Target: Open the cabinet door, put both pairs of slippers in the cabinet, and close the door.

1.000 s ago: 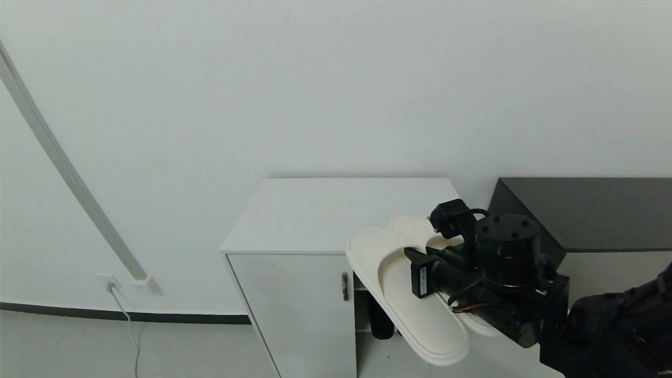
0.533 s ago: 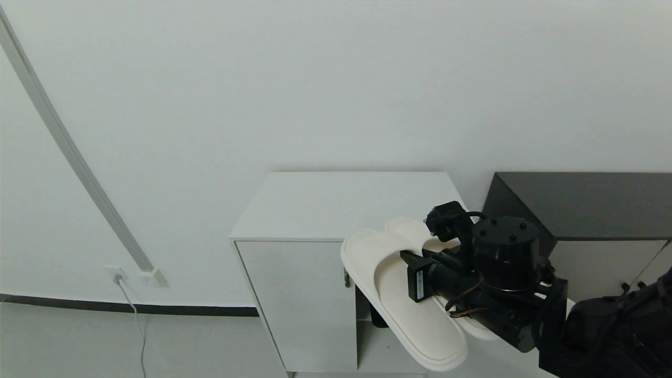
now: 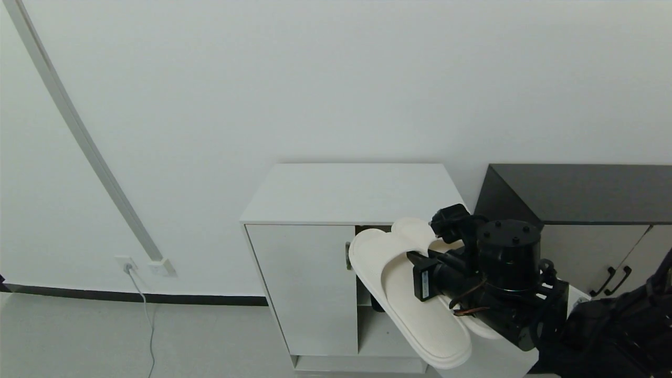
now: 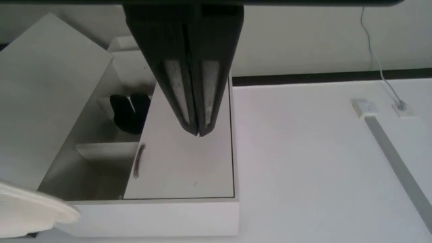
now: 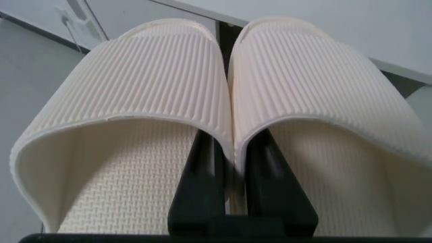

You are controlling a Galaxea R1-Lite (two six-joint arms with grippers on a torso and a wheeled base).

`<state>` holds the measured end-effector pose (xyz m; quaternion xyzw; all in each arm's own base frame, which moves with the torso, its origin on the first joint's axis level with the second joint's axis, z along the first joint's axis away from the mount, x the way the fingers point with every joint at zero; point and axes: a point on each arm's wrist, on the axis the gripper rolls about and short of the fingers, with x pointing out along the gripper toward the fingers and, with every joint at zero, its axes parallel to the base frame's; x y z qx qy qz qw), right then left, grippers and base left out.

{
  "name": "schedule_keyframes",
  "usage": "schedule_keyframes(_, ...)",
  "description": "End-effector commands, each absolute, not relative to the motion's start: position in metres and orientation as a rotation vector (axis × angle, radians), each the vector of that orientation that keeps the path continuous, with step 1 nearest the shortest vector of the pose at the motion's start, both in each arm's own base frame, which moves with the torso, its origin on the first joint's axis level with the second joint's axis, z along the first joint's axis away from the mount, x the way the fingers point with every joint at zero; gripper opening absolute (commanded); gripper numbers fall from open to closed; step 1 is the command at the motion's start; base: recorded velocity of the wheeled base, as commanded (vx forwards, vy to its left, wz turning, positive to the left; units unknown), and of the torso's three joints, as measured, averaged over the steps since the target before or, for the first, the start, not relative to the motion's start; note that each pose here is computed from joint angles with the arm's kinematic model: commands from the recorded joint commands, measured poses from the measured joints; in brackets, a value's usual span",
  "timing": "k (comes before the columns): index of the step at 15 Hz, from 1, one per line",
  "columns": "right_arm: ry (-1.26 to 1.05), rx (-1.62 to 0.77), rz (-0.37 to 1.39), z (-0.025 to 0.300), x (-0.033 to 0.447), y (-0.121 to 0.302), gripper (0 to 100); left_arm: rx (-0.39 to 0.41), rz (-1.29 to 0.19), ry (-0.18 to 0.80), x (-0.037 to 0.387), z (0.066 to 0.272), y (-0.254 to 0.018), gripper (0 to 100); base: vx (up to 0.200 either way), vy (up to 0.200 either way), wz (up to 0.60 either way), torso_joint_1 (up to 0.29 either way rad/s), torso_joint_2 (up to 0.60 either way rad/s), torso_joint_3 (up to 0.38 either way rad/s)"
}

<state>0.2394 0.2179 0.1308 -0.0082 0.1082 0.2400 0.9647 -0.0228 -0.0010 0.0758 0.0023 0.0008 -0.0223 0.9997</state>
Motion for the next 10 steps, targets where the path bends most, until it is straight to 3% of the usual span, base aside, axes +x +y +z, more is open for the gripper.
schedule_keyframes(1,0.228,-0.025,0.486,0.1269,0.2394,0.218,0,0.005,-0.044,0.001,-0.0228,0.0758,-0.001,0,0.0,0.0,0.0,0.0,0.0,0.0)
schedule_keyframes(10,0.219,-0.019,0.487,0.1238,0.2411,0.2196,0,0.005,-0.044,0.001,-0.0228,0.0758,-0.001,0,0.0,0.0,0.0,-0.012,0.03,0.016)
